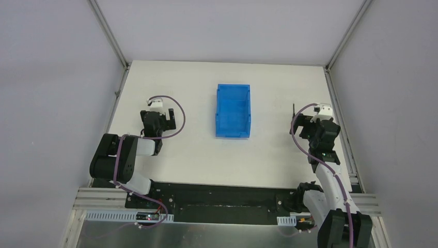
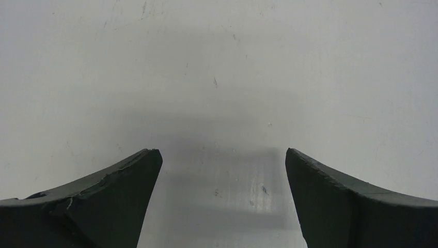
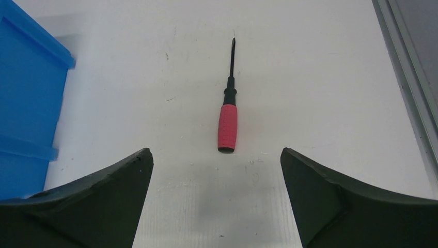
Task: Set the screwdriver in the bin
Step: Pick up the screwdriver from the center of the board.
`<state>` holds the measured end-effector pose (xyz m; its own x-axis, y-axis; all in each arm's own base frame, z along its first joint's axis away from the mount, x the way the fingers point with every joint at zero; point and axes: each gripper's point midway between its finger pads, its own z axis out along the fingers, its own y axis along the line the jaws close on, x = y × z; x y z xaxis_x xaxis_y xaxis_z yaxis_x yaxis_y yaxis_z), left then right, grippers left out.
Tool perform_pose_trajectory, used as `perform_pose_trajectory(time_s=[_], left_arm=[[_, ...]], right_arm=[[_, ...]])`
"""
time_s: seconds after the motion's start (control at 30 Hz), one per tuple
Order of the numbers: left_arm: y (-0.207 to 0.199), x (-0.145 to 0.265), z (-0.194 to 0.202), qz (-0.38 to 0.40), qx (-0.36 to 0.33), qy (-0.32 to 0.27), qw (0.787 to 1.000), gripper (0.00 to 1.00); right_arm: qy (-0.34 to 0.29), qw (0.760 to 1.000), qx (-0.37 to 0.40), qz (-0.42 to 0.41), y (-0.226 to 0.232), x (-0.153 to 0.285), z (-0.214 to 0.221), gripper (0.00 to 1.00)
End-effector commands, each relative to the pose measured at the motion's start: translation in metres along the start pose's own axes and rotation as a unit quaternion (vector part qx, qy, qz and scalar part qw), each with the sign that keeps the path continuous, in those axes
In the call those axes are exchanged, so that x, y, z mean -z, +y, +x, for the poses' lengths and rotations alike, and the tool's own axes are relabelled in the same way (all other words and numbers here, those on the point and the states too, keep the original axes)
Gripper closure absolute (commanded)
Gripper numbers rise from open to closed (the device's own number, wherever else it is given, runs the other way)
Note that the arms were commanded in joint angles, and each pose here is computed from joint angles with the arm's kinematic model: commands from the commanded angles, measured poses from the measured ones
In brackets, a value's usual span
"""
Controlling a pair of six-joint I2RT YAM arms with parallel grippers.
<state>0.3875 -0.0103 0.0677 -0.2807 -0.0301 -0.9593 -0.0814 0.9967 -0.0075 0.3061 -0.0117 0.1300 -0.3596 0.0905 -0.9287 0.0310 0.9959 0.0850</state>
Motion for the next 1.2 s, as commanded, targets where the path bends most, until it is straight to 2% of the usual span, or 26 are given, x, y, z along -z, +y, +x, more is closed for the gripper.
perform_pose_trajectory(time_s=[0.0, 0.47, 0.63, 0.93, 1.17], left_arm=[[0.002, -0.001, -0.013, 0.001, 0.008, -0.022, 1.000, 0.01], [0.002, -0.001, -0.013, 0.001, 0.008, -0.022, 1.000, 0.01], [0.002, -0.001, -0.014, 0.001, 0.008, -0.022, 1.000, 0.01], [0.002, -0.001, -0.013, 0.001, 0.008, -0.022, 1.000, 0.01], [0.002, -0.001, -0.013, 0.000, 0.008, -0.022, 1.000, 0.01]], right_arm=[[-0.021, 1.000, -0.011, 0.002, 0.001, -0.001, -0.012, 0.02], [-0.016, 1.000, -0.016, -0.018, 0.009, -0.004, -0.025, 0.02], [0.013, 0.999, -0.025, -0.020, 0.010, -0.013, -0.025, 0.02], [0.115, 0.992, -0.048, 0.004, 0.004, -0.037, -0.017, 0.02], [0.172, 0.983, -0.061, 0.034, -0.003, -0.047, -0.033, 0.02]])
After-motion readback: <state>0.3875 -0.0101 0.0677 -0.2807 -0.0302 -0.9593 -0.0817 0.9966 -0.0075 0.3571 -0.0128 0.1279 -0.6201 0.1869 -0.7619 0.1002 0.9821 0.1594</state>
